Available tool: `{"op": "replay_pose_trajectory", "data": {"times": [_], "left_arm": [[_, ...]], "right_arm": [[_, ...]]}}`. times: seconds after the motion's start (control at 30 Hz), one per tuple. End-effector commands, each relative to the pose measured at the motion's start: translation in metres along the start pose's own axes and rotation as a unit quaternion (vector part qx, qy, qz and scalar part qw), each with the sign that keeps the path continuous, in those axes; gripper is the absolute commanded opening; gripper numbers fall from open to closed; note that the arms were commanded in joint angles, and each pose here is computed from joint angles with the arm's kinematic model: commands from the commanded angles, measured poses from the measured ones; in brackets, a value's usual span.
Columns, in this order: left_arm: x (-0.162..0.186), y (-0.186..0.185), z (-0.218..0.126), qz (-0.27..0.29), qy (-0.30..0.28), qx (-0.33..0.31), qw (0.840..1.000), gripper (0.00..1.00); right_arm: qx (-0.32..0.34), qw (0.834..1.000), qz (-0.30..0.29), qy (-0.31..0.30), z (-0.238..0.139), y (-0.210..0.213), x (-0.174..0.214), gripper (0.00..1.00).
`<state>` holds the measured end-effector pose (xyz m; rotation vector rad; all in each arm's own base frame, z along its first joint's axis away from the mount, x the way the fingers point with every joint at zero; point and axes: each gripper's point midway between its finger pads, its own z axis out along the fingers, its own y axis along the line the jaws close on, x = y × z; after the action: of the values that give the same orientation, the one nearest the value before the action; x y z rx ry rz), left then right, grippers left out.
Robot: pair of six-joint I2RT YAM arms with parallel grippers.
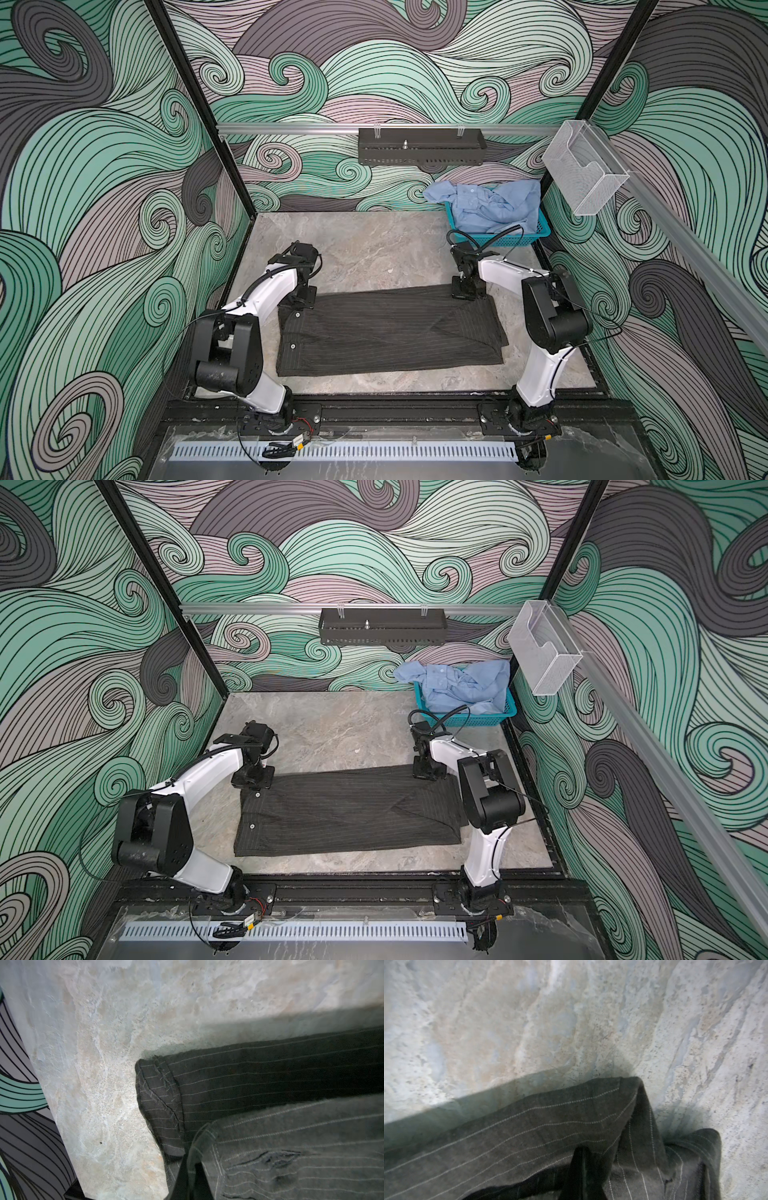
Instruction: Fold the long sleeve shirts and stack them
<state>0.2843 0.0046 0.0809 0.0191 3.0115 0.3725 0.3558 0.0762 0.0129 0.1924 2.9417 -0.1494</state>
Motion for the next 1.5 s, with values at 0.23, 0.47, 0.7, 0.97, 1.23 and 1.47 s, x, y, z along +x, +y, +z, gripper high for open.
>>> {"op": "replay_pose_trajectory", "data": {"times": [0.23, 0.47, 0.7, 0.97, 1.23, 1.47], "left_arm": [[-0.006, 0.01, 0.014, -0.016, 0.064, -0.006, 0.998, 0.0], [-0.017, 0.01, -0.009, -0.033, 0.03, 0.021, 0.999, 0.21], [-0.036, -0.006, -0.097, -0.024, -0.117, 0.102, 0.988, 0.58], [-0.027, -0.091, -0.084, -0.024, -0.112, 0.208, 0.971, 0.49], [0.015, -0.109, -0.01, -0.112, 0.017, 0.187, 0.976, 0.44], [0.051, -0.095, 0.037, -0.206, 0.095, 0.188, 0.956, 0.46]], "right_arm": [[0.014, 1.0, 0.017, 0.014, 0.002, -0.008, 0.002, 0.0], [-0.031, 0.999, -0.001, -0.028, -0.033, 0.011, -0.013, 0.11], [-0.073, 0.991, 0.008, -0.111, -0.115, 0.015, -0.028, 0.4], [-0.119, 0.99, 0.066, -0.046, -0.106, 0.011, 0.046, 0.42], [-0.088, 0.988, 0.126, 0.013, -0.062, 0.001, 0.125, 0.42], [-0.114, 0.983, 0.136, 0.042, -0.023, 0.02, 0.133, 0.46]]}}
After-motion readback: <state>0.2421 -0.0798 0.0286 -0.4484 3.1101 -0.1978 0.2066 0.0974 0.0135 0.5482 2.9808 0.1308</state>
